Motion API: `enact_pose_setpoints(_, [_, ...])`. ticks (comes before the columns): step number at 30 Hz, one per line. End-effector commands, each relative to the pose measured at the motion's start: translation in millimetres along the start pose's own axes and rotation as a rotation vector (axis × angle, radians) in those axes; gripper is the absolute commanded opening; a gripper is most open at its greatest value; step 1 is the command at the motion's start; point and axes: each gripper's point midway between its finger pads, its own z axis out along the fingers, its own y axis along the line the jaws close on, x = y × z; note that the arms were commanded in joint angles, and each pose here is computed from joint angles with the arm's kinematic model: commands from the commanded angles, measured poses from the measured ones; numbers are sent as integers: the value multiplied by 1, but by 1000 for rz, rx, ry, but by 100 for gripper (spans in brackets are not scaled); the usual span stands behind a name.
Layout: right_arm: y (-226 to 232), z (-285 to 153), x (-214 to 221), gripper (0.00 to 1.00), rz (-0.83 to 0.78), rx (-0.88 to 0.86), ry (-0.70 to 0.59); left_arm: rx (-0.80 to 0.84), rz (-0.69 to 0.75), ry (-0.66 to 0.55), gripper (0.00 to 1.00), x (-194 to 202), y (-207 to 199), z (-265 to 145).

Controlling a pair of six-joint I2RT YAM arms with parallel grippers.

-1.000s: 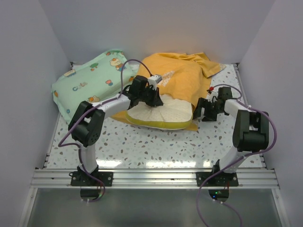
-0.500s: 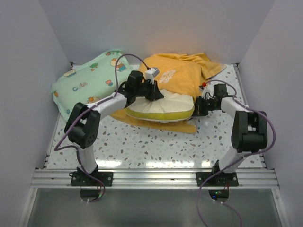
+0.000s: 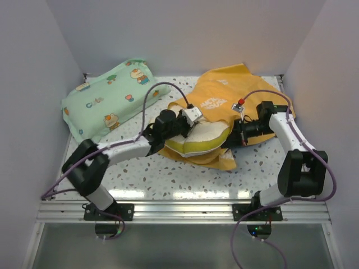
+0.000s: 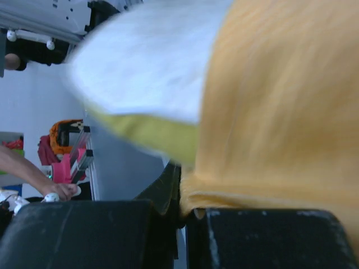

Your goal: Put the pillow into the pillowcase

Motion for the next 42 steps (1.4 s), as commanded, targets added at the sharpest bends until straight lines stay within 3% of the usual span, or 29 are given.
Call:
enact_pose_setpoints(1, [56,7,28,0,218,-186,57,-138,41,124,0,75,28,42])
enact_pose_setpoints(2, [62,13,32,0,202,-204,87,-186,39,106,0,63,42,55])
enact_pose_setpoints(7, [89,24,43,0,152,-275,130,-316,-17,197,0,93,85,95])
enact_pose_setpoints(11, [100,22,50,0,111,-271,130,-276,-113,211,0,103,87,89])
enact_pose_setpoints(12, [97,22,51,6,107,-255,137,-241,-131,211,0,102,80,86])
enact_pose_setpoints(13, [95,22,48,47,128,-247,141,-201,-153,228,0,101,70,74])
enact_pose_setpoints(15, [94,20,37,67,104,-231,135,-64,-155,197,0,77,45,55])
enact_pose_setpoints(18, [71,13,13,73,66,-104,172,33,-177,307,1,92,16,14])
enact_pose_setpoints(20, [51,5,-10,72,-7,-10,178,-9,-205,415,1,112,16,-8])
enact_pose_setpoints(21, [11,-1,-50,73,-63,216,115,70,-297,514,25,118,-6,-40])
enact_pose_setpoints(22, [12,0,-51,73,-70,216,115,73,-302,529,26,125,-8,-43])
enact_pose_setpoints(23, [4,-2,-65,75,-103,292,76,160,-349,500,34,115,-23,-51])
enact_pose_setpoints(24, [-3,0,-78,75,-84,358,30,143,-409,374,51,77,-12,-61])
enact_pose_setpoints(25, [-24,-4,-104,75,-183,497,-26,145,-452,344,61,77,-13,-75])
enact_pose_setpoints(27, [-24,21,-117,77,-262,529,2,92,-483,158,84,28,18,-94])
enact_pose_setpoints(29, [-16,48,-130,79,-341,559,33,68,-480,110,88,0,42,-104])
enact_pose_setpoints(30, [-21,63,-131,85,-344,563,57,-2,-534,179,88,14,66,-117])
enact_pose_setpoints(31, [-9,86,-130,91,-387,541,85,-38,-526,155,88,-5,89,-122])
enact_pose_setpoints(33, [-11,107,-128,99,-408,593,110,-148,-587,170,90,6,136,-147])
enact_pose_setpoints(34, [-5,138,-116,98,-445,574,166,-179,-604,165,90,10,149,-157])
enact_pose_setpoints(36, [-13,160,-110,98,-464,650,203,-266,-657,187,92,34,181,-183])
enact_pose_setpoints(38, [-20,196,-101,99,-476,684,248,-301,-678,209,93,48,193,-193])
enact_pose_setpoints(39, [-29,200,-104,99,-473,750,242,-323,-686,256,99,62,199,-199])
enact_pose_setpoints(42, [-48,228,-102,99,-491,830,270,-340,-649,322,100,82,204,-203])
